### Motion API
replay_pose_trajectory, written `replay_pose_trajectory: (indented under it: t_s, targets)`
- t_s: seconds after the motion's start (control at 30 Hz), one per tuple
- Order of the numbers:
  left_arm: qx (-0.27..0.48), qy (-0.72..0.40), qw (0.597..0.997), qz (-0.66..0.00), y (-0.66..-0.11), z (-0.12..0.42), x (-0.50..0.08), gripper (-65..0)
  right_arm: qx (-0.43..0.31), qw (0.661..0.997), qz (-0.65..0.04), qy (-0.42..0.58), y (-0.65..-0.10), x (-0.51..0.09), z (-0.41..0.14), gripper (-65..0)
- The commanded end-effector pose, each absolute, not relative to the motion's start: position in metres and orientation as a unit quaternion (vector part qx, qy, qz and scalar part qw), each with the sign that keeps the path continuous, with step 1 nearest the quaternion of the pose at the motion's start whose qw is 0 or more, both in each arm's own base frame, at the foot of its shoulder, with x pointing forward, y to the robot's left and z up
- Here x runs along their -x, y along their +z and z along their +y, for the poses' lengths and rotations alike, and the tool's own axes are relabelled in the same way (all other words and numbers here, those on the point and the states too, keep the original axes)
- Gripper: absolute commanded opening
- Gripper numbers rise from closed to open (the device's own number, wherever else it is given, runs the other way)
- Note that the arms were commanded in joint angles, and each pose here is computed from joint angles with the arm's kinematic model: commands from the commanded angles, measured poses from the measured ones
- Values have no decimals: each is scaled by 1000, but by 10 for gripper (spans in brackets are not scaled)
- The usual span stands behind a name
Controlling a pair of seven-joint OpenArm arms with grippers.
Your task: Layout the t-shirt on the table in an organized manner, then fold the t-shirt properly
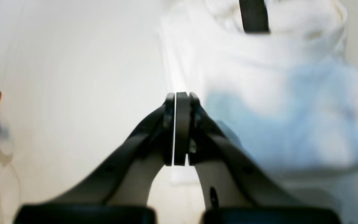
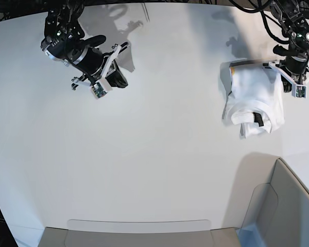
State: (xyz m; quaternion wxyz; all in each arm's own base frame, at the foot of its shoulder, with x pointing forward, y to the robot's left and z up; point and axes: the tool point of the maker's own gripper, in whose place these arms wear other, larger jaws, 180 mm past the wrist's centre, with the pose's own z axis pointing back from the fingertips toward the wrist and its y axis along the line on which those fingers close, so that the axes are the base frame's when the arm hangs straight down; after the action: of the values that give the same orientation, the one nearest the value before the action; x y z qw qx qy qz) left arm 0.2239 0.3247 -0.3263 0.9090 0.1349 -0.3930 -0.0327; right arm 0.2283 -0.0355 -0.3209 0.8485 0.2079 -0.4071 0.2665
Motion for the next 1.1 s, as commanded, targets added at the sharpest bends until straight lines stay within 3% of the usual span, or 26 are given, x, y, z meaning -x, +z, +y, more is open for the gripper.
replay_pose_trajectory:
  t_s: [0.0,0.23,0.57,0.9,1.07]
  targets:
    - [-139,-37,903,-405,-319,326,-224,-649,-239,828,-431,268,-308,-223,-20,-650]
    - [-151,-19,920,-361,-336,339,-183,-650,-330,803,-422,263,-312,-162,18,-650]
    - [-183,24,933,-308,-344,367,-127,-650,-381,796,-427,195,-308,-110,14,-650]
    - [-181,24,950,-251,-363,370,-87,-650,-354,822,-441,63,-311,-90,-13,-650]
    - [-220,16,954,-203,-372,376,-68,-650,-321,844,-429,32,-325,-82,-38,-650]
